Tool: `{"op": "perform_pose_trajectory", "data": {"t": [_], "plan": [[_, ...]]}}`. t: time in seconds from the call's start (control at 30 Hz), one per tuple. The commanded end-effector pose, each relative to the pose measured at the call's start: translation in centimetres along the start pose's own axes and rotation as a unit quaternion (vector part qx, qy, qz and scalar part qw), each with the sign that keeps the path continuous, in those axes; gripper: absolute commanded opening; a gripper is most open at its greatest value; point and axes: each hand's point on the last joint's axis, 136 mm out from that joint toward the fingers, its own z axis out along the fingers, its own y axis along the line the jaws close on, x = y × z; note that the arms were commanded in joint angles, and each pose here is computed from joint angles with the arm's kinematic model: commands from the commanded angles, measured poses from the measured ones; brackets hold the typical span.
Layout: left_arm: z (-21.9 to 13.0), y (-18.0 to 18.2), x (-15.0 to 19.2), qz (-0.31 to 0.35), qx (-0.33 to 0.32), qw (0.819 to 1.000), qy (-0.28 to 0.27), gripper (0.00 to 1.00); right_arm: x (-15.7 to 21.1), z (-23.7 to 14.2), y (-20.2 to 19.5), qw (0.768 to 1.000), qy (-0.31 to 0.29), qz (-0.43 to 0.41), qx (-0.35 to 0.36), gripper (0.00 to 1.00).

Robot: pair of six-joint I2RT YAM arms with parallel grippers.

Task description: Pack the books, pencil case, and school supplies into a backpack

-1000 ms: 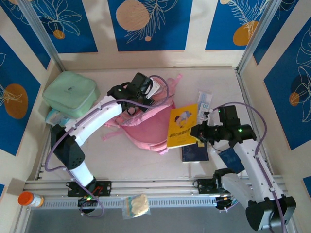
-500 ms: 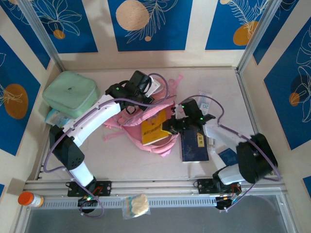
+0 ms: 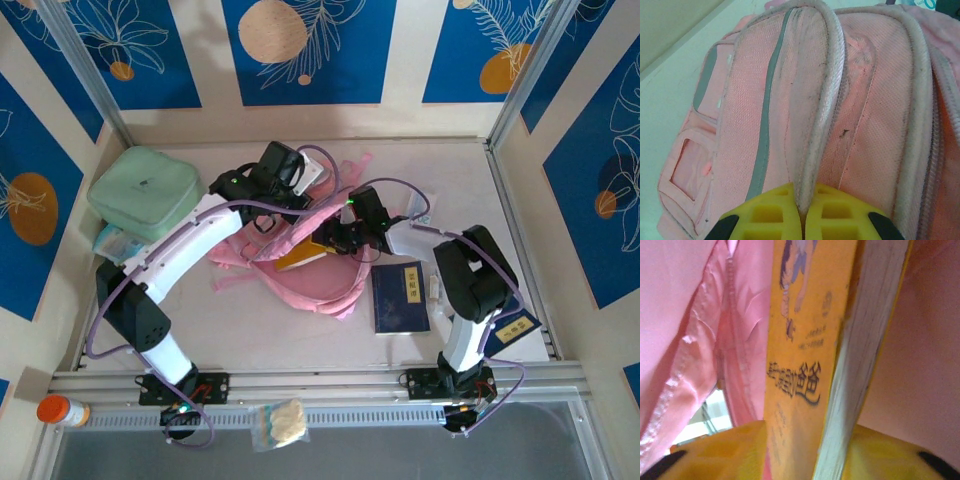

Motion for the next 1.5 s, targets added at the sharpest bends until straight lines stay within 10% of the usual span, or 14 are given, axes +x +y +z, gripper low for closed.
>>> {"op": "perform_pose_trajectory", "data": {"t": [0.0, 0.27, 0.43, 0.63, 1.0, 1.47], "plan": [[-3.4, 0.4, -3.6, -0.012, 0.005, 0.996, -0.087, 0.00, 1.0, -2.1, -0.1, 0.998, -0.013, -0.026, 0.056, 0.48], [-3.5, 0.3, -3.5, -0.016, 0.014, 0.996, -0.089, 0.00, 5.5, -4.1, -2.8, 0.989, 0.003, 0.044, 0.138, 0.42], [-3.3, 0.0, -3.6, -0.020, 0.022, 0.995, -0.091, 0.00, 7.0, -1.1, -1.1, 0.991, 0.008, 0.046, 0.124, 0.11], [-3.0, -0.3, -3.5, -0.016, 0.031, 0.996, -0.087, 0.00, 4.4, 0.5, -2.2, 0.984, -0.046, 0.036, 0.167, 0.00], [-2.7, -0.1, -2.9, -0.010, 0.025, 0.996, -0.081, 0.00, -2.3, -1.8, -2.2, 0.979, -0.145, 0.050, 0.136, 0.00], [-0.2, -0.8, 1.0, -0.050, 0.037, 0.997, -0.040, 0.00, 5.1, -9.4, 0.1, 0.985, -0.099, -0.037, 0.133, 0.11]]}}
